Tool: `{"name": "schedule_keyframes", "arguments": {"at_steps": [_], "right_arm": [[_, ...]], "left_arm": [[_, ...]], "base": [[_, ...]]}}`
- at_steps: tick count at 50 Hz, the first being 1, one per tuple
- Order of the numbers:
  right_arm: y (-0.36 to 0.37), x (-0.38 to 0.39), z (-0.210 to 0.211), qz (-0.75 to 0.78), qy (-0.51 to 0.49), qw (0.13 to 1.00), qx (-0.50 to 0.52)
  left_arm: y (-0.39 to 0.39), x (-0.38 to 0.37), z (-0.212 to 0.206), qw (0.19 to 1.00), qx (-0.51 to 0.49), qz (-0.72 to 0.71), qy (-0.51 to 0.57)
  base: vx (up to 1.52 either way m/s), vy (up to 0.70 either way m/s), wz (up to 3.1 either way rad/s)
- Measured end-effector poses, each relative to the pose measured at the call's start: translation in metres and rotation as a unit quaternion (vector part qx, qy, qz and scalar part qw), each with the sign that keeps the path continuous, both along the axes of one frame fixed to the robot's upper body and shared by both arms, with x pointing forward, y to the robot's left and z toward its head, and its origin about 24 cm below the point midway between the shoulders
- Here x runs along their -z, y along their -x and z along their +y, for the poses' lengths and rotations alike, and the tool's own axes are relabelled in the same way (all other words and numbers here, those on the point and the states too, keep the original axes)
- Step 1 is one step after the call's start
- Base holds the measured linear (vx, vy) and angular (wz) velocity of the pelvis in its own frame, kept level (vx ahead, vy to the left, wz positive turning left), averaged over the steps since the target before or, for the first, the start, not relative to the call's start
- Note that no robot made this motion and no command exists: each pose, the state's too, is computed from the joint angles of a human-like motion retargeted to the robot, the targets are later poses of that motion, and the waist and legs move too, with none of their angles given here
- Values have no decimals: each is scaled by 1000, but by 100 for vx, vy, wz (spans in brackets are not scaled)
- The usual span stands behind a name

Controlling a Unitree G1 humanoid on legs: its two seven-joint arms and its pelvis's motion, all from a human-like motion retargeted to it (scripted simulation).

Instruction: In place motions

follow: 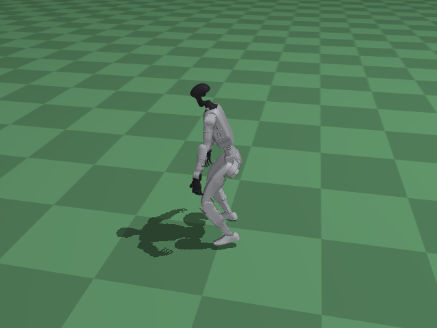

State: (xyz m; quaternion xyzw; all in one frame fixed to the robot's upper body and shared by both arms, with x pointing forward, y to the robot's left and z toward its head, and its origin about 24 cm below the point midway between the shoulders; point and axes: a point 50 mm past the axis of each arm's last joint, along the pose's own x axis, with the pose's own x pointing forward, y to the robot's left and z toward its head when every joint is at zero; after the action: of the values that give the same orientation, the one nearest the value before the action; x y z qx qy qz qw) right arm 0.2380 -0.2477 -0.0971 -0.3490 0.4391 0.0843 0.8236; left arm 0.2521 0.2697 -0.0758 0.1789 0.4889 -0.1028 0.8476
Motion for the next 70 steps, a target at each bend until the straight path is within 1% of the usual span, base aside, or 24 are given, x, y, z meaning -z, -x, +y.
{"name": "schedule_keyframes", "arguments": {"at_steps": [5, 7, 9, 12, 15, 18, 20, 24, 28, 32, 37, 40, 43, 47, 50, 55, 59, 61, 64, 66, 68, 70], "right_arm": [[98, 45, -14, 142, -35, 986, 84], [140, 57, -16, 187, -54, 975, 109], [179, 64, -15, 226, -68, 962, 139], [237, 68, -14, 299, -66, 935, 178], [297, 59, -18, 407, -34, 895, 179], [332, 48, -20, 498, 0, 844, 200], [330, 48, -18, 505, -8, 833, 228], [278, 62, -15, 393, -57, 887, 236], [219, 70, -1, 311, -88, 922, 215], [139, 62, 6, 211, -108, 958, 160], [42, 29, 18, 136, -111, 984, 35], [6, 11, 31, 104, -97, 990, -26], [-11, 2, 39, 73, -95, 992, -50], [-1, 8, 46, 73, -117, 988, -65], [23, 21, 36, 96, -105, 988, -57], [89, 47, 6, 173, -65, 983, -7], [151, 60, -9, 261, -50, 964, 8], [186, 64, -15, 318, -41, 947, 36], [230, 65, -16, 391, -42, 913, 111], [249, 63, -16, 411, -42, 899, 145], [265, 61, -18, 425, -31, 891, 158], [279, 58, -20, 442, -12, 881, 167]], "left_arm": [[85, 64, -44, 988, -102, 94, 74], [120, 81, -65, 975, -150, 124, 110], [150, 91, -78, 961, -198, 141, 131], [196, 100, -81, 941, -264, 171, 124], [255, 102, -80, 911, -320, 240, 101], [292, 98, -83, 878, -337, 318, 120], [296, 98, -93, 866, -346, 332, 144], [271, 101, -89, 875, -374, 268, 154], [231, 101, -80, 899, -338, 233, 152], [163, 90, -52, 943, -272, 145, 130], [83, 59, -31, 976, -167, 72, 122], [61, 46, -23, 982, -130, 55, 123], [54, 43, -26, 985, -107, 51, 123], [70, 54, -37, 984, -94, 71, 131], [103, 72, -52, 976, -112, 116, 146], [171, 96, -84, 958, -172, 170, 157], [228, 104, -96, 931, -242, 229, 151], [254, 104, -101, 910, -255, 283, 165], [280, 99, -108, 874, -272, 354, 192], [281, 99, -108, 867, -306, 338, 200], [278, 101, -107, 864, -344, 307, 203], [276, 101, -108, 860, -361, 297, 203]], "base": [[13, 4, -6], [18, 4, -38], [13, 2, -24], [26, 1, -4], [45, 5, -5], [22, 3, 17], [-10, -3, 12], [-4, -3, 9], [-11, -5, 0], [-22, -7, 10], [-32, 0, -7], [-14, 4, -44], [3, 6, -11], [14, 2, 6], [17, 6, 14], [25, 10, -2], [33, 6, -4], [19, 6, 37], [-5, -3, 107], [-1, -5, 160], [16, 2, -25], [17, 3, -113]]}}
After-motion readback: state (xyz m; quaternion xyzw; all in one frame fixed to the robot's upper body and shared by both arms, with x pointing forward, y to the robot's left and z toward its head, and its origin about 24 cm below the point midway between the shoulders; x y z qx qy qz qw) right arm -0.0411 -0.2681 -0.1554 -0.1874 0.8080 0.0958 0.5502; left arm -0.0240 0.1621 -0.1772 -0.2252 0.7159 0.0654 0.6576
